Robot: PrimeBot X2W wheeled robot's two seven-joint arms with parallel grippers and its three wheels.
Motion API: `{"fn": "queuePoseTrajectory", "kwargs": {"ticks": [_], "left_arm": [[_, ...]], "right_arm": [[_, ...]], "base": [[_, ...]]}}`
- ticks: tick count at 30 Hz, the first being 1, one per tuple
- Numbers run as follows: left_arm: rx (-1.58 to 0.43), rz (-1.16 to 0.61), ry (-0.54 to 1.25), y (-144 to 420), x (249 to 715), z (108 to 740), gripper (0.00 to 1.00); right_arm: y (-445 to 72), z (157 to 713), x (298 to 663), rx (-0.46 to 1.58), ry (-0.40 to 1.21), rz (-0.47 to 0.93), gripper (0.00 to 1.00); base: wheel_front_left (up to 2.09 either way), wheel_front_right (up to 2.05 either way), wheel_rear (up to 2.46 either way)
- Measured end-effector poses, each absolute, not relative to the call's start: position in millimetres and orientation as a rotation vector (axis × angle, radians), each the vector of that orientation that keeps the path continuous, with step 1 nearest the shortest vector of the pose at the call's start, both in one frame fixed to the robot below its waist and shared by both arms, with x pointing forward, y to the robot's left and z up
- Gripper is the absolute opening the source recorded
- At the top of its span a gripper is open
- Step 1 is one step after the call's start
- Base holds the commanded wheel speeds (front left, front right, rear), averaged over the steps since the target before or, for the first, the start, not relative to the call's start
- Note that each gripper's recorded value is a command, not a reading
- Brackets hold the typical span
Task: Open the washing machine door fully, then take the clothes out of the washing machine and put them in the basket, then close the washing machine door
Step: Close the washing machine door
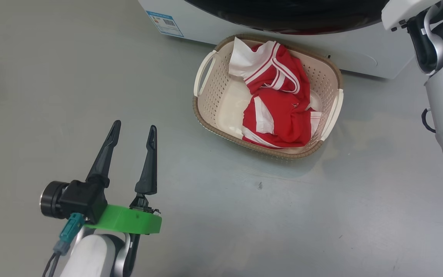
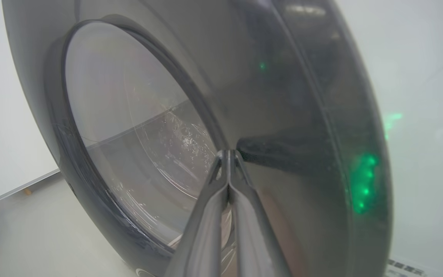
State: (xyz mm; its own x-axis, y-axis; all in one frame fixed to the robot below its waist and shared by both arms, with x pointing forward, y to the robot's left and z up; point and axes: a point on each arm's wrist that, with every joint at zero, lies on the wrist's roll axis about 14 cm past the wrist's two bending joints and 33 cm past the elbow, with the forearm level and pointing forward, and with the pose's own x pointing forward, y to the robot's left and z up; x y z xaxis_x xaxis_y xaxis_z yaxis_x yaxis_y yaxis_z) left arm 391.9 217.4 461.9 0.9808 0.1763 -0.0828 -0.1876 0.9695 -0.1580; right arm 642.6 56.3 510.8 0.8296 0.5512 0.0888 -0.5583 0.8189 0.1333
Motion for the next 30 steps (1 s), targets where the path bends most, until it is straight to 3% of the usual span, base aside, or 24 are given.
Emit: {"fn": "queuePoseTrajectory", "kwargs": {"ticks": [12, 27, 28, 29, 30], "left_arm": [[-0.168, 0.182, 0.064, 217, 392, 462, 1.00], [-0.164, 0.125, 0.021, 205, 399, 475, 1.00], [-0.165, 0.120, 0.017, 204, 399, 476, 1.00], [-0.166, 0.115, 0.013, 203, 399, 478, 1.00], [-0.165, 0.104, 0.005, 201, 399, 480, 1.00]], "right_arm": [[57, 517, 635, 0.157, -0.087, 0.600, 0.00], [22, 487, 584, 0.189, -0.008, 0.554, 0.00], [16, 482, 580, 0.189, 0.004, 0.542, 0.03], [10, 479, 575, 0.190, 0.015, 0.530, 0.29], [-1, 470, 566, 0.187, 0.040, 0.508, 0.49]], "base": [[0.00, 0.00, 0.00], [0.00, 0.00, 0.00], [0.00, 0.00, 0.00], [0.00, 0.00, 0.00], [0.00, 0.00, 0.00]]}}
